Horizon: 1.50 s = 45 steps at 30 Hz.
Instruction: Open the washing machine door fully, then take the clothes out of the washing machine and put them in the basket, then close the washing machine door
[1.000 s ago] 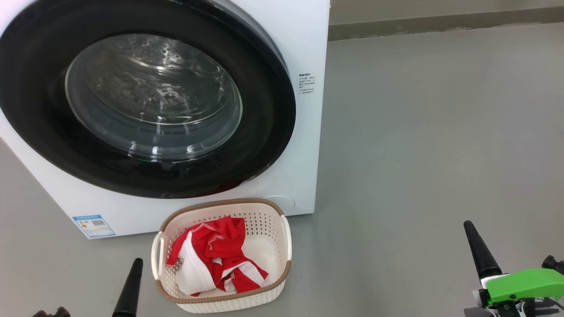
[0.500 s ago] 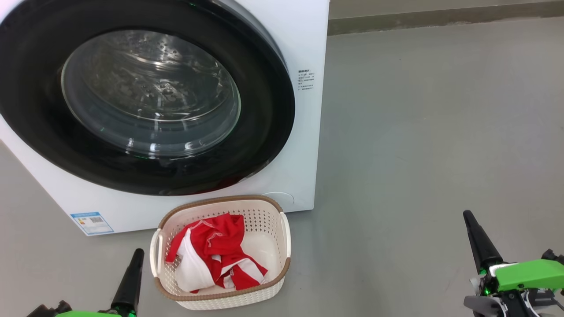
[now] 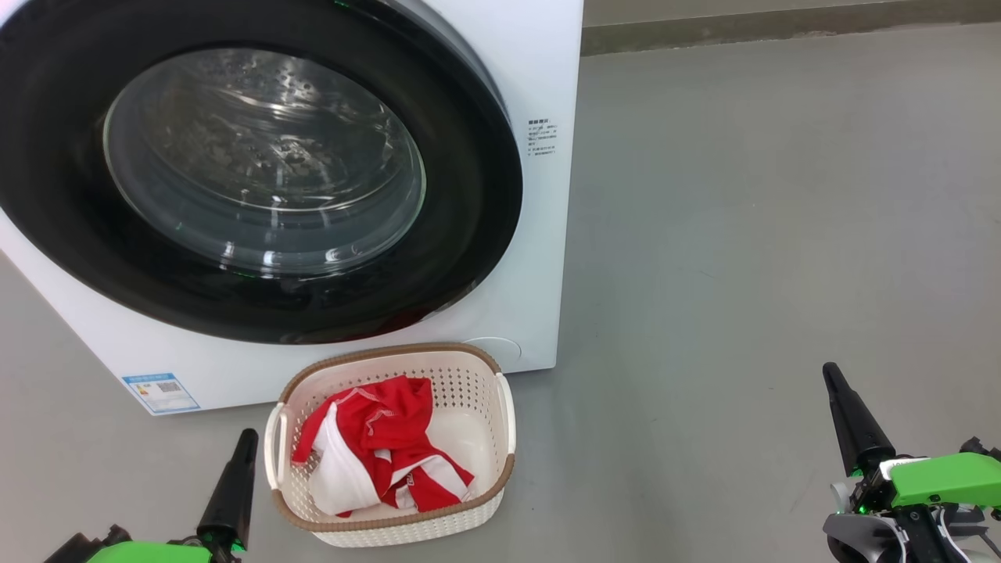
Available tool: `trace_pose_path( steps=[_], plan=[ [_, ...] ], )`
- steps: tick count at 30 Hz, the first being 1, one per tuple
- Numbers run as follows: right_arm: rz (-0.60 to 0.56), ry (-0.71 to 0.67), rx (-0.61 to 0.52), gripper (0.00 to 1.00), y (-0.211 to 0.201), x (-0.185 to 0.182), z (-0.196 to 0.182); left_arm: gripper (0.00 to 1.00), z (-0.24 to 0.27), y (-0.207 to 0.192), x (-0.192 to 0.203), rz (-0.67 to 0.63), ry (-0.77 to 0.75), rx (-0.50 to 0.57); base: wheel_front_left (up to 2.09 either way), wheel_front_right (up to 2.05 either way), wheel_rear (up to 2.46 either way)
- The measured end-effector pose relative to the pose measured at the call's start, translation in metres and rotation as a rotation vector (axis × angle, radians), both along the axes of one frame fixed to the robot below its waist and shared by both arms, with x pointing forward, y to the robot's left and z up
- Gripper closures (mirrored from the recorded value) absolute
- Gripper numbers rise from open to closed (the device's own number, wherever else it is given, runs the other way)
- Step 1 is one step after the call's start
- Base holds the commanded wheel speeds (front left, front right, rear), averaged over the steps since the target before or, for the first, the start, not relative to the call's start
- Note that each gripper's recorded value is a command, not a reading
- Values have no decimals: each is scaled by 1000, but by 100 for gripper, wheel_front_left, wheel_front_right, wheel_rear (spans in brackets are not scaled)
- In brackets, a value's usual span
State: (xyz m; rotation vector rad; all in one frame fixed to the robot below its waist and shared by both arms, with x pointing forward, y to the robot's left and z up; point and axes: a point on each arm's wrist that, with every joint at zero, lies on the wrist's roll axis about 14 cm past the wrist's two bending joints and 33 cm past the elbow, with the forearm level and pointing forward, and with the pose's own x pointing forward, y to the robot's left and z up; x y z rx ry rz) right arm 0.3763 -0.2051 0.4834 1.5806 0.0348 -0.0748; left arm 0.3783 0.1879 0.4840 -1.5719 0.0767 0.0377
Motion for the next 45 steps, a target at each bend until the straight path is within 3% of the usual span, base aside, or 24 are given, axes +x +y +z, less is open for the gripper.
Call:
trace_pose_path(
  steps=[45],
  plan=[
    [-1, 0, 1, 100, 0, 0, 0, 100, 0, 0, 0, 0, 0, 0, 0, 0, 0]
  ],
)
